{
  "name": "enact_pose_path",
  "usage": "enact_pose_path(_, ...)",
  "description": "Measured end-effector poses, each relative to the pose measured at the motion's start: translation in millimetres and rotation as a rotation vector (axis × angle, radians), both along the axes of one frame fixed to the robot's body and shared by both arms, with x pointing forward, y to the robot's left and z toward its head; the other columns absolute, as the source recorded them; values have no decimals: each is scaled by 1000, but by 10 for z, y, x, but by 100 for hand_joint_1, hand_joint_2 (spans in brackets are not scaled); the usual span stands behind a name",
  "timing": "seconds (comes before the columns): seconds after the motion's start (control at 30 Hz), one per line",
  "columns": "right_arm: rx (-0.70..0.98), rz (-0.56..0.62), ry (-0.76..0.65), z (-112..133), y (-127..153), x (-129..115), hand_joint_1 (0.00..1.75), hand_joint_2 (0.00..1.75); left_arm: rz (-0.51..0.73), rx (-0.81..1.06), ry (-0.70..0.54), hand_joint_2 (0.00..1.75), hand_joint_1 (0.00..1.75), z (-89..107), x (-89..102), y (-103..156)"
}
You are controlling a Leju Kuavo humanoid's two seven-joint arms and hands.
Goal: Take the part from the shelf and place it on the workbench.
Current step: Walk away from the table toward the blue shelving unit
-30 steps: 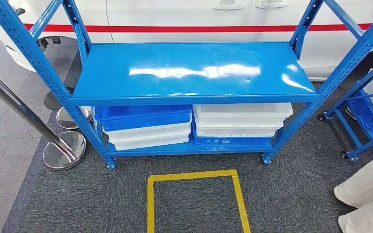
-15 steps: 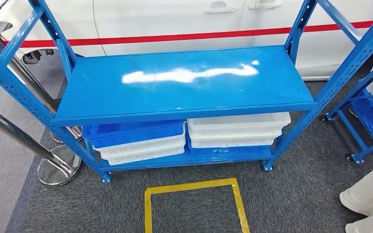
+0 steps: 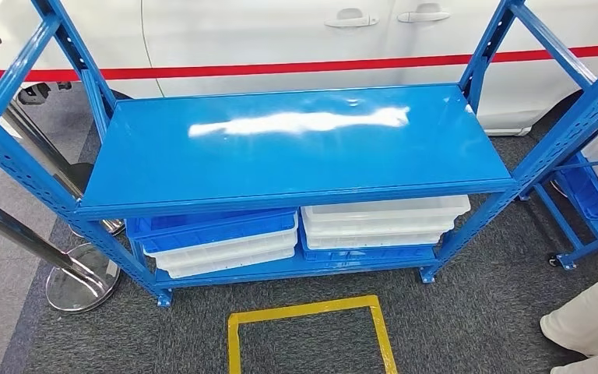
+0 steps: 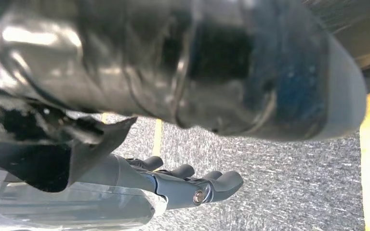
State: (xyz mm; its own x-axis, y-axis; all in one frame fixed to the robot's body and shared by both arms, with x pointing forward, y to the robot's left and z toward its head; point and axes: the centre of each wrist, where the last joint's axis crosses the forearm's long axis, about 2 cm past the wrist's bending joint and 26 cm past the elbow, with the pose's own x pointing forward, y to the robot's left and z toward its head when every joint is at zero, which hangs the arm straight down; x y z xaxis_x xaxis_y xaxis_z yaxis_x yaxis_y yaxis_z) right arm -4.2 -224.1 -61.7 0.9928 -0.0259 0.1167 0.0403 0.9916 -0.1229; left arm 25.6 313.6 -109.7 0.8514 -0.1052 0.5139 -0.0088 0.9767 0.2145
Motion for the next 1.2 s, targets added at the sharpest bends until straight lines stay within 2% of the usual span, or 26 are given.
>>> enact_pose_path(0.17,-4,0,2,-2,-7,-6,0,0,0,-1,4,0,0,0,-12,-6)
enact_pose_path(0.3,-5,1,1,-3,-7,0,0,175,2,7,4,0,0,5,0,13)
enact_pose_path(0.5,-6,-12,20,-2,0,5,0,175,4,14,11,0,0,13,8,27)
enact_pose_path(0.63,-13,-23,23,-1,-1,16,0,0,5,18,13,0,0,16,11,42)
enact_pose_path(0.67,-15,-30,22,0,0,17,0,0,6,18,15,0,0,16,10,41)
enact_pose_path(0.7,-17,-37,21,0,2,17,0,0,6,17,16,44,0,17,9,39)
enact_pose_path(0.8,-18,-43,19,2,7,18,0,131,9,18,19,175,0,19,8,35)
enact_pose_path(0.83,-18,-43,18,2,8,18,0,175,11,19,20,175,0,20,9,33)
enact_pose_path(1.2,23,-37,-46,-60,0,116,0,175,45,12,28,175,0,28,54,17)
